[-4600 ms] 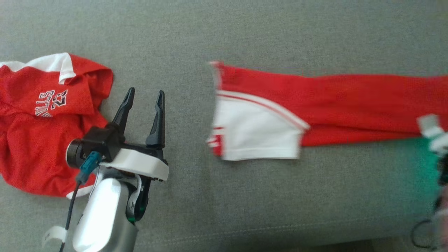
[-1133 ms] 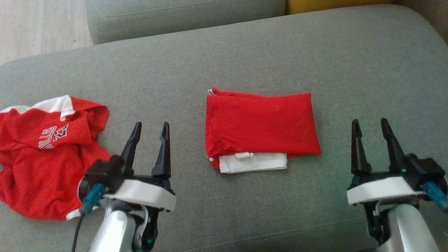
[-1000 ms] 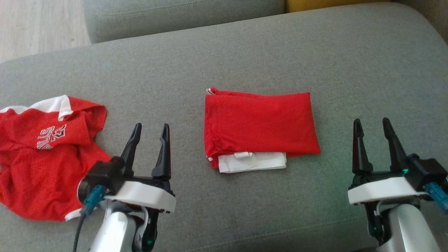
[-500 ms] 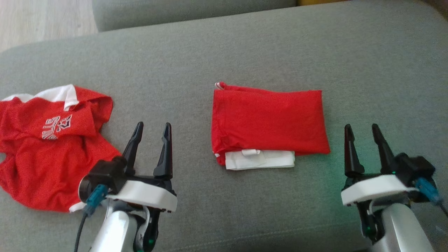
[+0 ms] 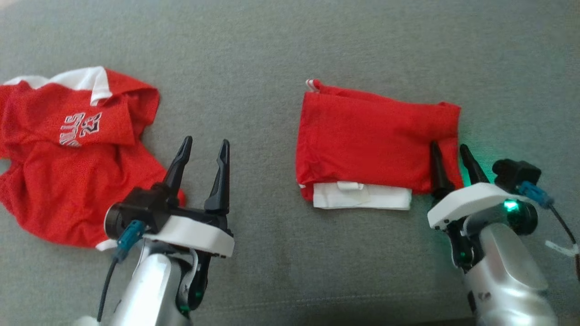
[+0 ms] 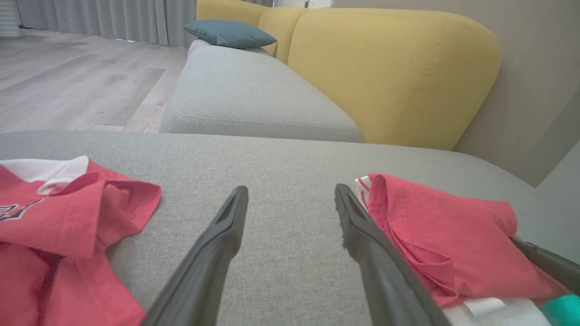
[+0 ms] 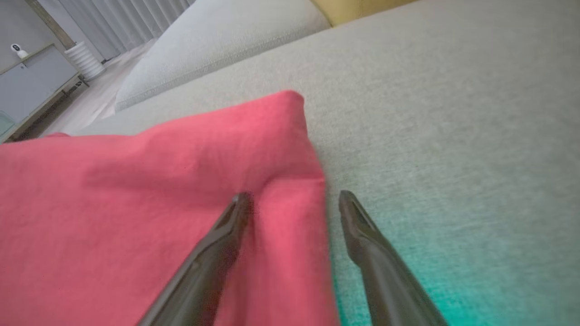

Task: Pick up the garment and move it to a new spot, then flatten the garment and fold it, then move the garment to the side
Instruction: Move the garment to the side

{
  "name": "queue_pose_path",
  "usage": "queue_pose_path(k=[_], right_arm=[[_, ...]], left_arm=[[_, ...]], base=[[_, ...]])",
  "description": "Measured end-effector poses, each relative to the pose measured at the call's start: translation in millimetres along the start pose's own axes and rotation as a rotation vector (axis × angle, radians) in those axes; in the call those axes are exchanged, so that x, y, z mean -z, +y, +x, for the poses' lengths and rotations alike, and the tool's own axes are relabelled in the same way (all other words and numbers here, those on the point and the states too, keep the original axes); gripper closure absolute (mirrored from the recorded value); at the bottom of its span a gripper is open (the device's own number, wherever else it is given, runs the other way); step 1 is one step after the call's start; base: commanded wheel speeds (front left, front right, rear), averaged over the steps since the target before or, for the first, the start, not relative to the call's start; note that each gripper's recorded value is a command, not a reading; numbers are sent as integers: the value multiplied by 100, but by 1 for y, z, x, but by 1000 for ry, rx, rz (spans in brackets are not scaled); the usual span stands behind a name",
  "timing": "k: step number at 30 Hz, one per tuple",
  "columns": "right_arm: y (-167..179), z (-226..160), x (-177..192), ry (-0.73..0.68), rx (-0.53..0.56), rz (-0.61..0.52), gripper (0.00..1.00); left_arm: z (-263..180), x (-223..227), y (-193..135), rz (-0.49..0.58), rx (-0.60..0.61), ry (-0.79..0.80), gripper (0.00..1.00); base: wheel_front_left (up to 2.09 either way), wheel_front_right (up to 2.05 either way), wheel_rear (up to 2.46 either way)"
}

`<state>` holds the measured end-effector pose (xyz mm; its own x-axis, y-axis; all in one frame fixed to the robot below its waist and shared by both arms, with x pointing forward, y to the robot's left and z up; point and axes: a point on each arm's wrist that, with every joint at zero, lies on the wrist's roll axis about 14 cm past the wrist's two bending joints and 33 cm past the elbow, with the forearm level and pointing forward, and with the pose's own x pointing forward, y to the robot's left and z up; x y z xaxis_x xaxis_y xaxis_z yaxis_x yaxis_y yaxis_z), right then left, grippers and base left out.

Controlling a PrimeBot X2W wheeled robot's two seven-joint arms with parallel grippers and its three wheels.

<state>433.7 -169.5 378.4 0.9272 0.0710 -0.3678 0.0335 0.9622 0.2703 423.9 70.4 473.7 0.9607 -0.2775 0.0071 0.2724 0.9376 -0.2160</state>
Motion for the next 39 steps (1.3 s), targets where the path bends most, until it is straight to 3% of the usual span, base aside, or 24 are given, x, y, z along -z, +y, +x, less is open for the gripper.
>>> queue_pose_path(k=[6,7,8,9,13,19,29,33,36,39], right_arm=[[3,23,10,43,-6,-3,0],[4,26,10,42,-8,-4,24],[5,28,10,42,-10,-5,78],[5,29,8,37,-13,-11,100],[6,29,3,21,-18,-44,100],[-12,22,-19,-32,15,-179,100],[-126,-7,-107,-133,236,-472,100],[-166,-17,-141,-152,332,-526,100],[-180,-21,-157,-173,367,-558,100],[-170,-12,-161,-181,339,-577,100]], left_arm=[[3,7,10,6,-19,16,0],[4,8,12,6,-23,19,0],[4,9,13,6,-26,21,0],[4,9,13,7,-27,21,0],[8,7,10,13,-15,12,0],[15,3,-3,7,24,-1,0],[25,9,-21,-13,79,5,0],[28,14,-20,-19,79,15,0],[30,15,-19,-22,82,14,0],[33,12,-16,-21,75,6,0]], base=[[0,0,0],[0,0,0],[0,0,0],[0,0,0],[0,0,0],[0,0,0],[0,0,0],[0,0,0],[0,0,0],[0,0,0]])
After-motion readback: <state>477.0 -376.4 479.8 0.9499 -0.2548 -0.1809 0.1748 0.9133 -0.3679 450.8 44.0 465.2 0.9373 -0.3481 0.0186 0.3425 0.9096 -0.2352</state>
